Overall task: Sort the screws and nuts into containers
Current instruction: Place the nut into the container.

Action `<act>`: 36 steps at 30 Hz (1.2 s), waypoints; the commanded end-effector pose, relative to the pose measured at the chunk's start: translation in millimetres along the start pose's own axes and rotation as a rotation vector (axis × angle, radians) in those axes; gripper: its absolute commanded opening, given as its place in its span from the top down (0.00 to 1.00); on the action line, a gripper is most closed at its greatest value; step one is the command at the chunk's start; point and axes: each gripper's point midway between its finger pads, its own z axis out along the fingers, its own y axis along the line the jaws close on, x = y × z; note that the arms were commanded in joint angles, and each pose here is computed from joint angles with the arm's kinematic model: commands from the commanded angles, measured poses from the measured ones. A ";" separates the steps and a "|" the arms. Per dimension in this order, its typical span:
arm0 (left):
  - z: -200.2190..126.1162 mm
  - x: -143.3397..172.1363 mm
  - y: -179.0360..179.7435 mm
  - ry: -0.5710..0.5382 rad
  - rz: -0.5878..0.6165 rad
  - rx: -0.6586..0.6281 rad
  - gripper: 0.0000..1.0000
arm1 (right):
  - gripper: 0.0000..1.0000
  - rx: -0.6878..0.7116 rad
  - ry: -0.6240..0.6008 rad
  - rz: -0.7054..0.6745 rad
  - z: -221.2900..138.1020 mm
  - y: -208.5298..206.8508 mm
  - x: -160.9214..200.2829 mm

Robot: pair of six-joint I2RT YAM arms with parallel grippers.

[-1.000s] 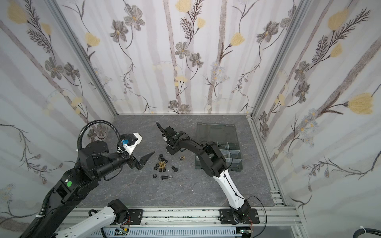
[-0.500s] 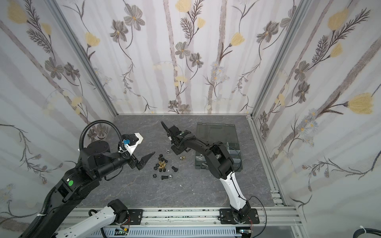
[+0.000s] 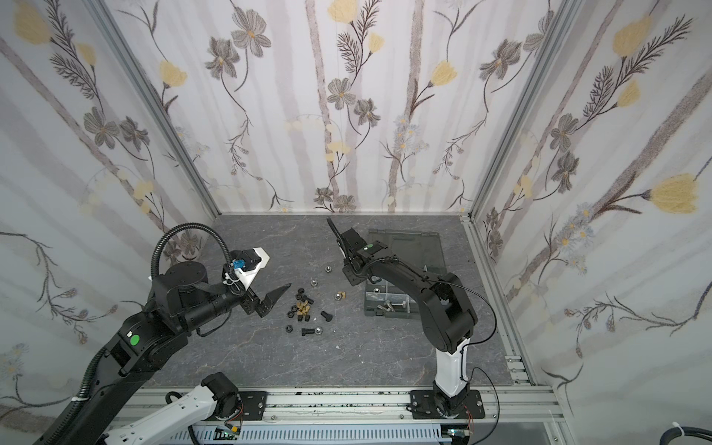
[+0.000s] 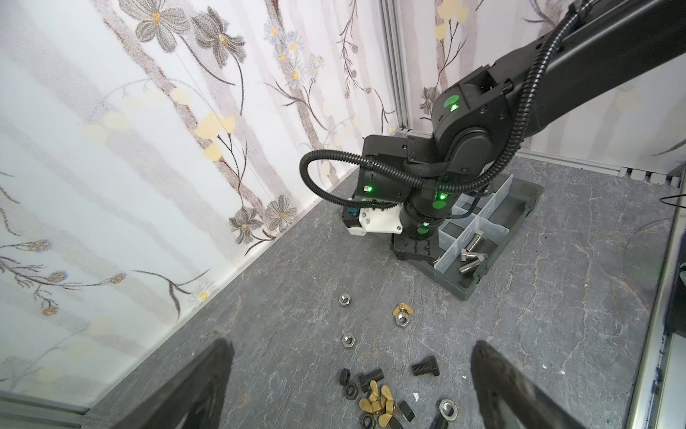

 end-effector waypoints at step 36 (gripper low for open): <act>0.8 -16.0 -0.5 -0.033 0.006 0.021 0.00 | 0.51 -0.097 -0.108 -0.048 11.6 50.9 -49.7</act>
